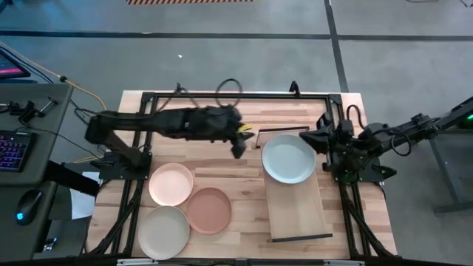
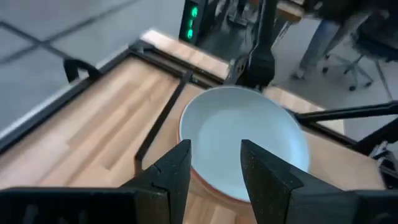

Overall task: Place and stack plates onto a shelf
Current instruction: Stack the blue plate on top of the orange plate on the shelf

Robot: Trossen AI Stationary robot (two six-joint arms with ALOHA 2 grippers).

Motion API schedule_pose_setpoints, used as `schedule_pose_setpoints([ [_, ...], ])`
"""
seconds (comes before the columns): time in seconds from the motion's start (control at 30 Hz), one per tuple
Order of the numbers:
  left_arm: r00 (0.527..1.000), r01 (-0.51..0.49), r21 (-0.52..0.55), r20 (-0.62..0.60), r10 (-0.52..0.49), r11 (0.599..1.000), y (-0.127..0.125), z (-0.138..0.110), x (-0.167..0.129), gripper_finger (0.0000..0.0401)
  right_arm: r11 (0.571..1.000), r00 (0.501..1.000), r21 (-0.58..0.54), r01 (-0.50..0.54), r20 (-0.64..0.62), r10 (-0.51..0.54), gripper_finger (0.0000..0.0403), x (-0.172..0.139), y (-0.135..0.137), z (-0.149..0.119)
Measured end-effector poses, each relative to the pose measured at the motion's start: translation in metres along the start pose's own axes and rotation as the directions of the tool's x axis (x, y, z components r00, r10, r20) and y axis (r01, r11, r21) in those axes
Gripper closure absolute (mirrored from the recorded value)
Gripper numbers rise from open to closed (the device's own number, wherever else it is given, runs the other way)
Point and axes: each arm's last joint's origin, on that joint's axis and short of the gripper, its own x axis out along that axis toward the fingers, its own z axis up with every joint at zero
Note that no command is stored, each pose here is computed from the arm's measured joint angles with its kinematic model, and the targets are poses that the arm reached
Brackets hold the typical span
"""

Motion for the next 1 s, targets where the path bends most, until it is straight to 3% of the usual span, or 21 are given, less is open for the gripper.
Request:
schedule_pose_setpoints([
  [0.13, 0.995, 0.050, 0.021, 0.083, -0.052, 0.999, 0.005, -0.013, -0.038, 0.0272, 0.992, 0.985, 0.118, -0.053, -0.160, 0.072, 0.0403, -0.003, 0.001, -0.015],
  [0.23, 0.973, 0.148, 0.022, 0.175, -0.150, 0.989, 0.009, -0.027, -0.060, 0.0272, 0.970, 0.949, 0.232, -0.073, -0.283, 0.139, 0.0403, -0.006, 0.004, -0.027],
  [0.33, 0.917, 0.284, 0.027, 0.283, -0.280, 0.958, 0.013, -0.042, -0.077, 0.0272, 0.954, 0.906, 0.293, -0.057, -0.386, 0.173, 0.0403, -0.005, 0.010, -0.040],
  [0.43, 0.853, 0.363, 0.013, 0.397, -0.338, 0.932, 0.018, -0.057, -0.089, 0.0272, 0.950, 0.854, 0.305, -0.069, -0.474, 0.214, 0.0403, -0.001, 0.019, -0.056],
  [0.57, 0.804, 0.413, -0.022, 0.479, -0.353, 0.910, 0.026, -0.071, -0.096, 0.0272, 0.961, 0.780, 0.258, -0.101, -0.579, 0.237, 0.0403, 0.005, 0.031, -0.077],
  [0.7, 0.806, 0.422, -0.041, 0.475, -0.354, 0.906, 0.029, -0.078, -0.095, 0.0272, 0.982, 0.715, 0.135, -0.130, -0.673, 0.187, 0.0403, 0.009, 0.038, -0.087],
  [0.83, 0.805, 0.416, -0.028, 0.476, -0.354, 0.909, 0.029, -0.078, -0.095, 0.0272, 0.992, 0.682, 0.018, -0.128, -0.724, 0.101, 0.0403, 0.011, 0.038, -0.090],
  [1.0, 0.808, 0.410, -0.020, 0.472, -0.353, 0.912, 0.028, -0.079, -0.094, 0.0272, 0.993, 0.650, -0.023, -0.118, -0.758, 0.060, 0.0403, 0.008, 0.036, -0.093],
])
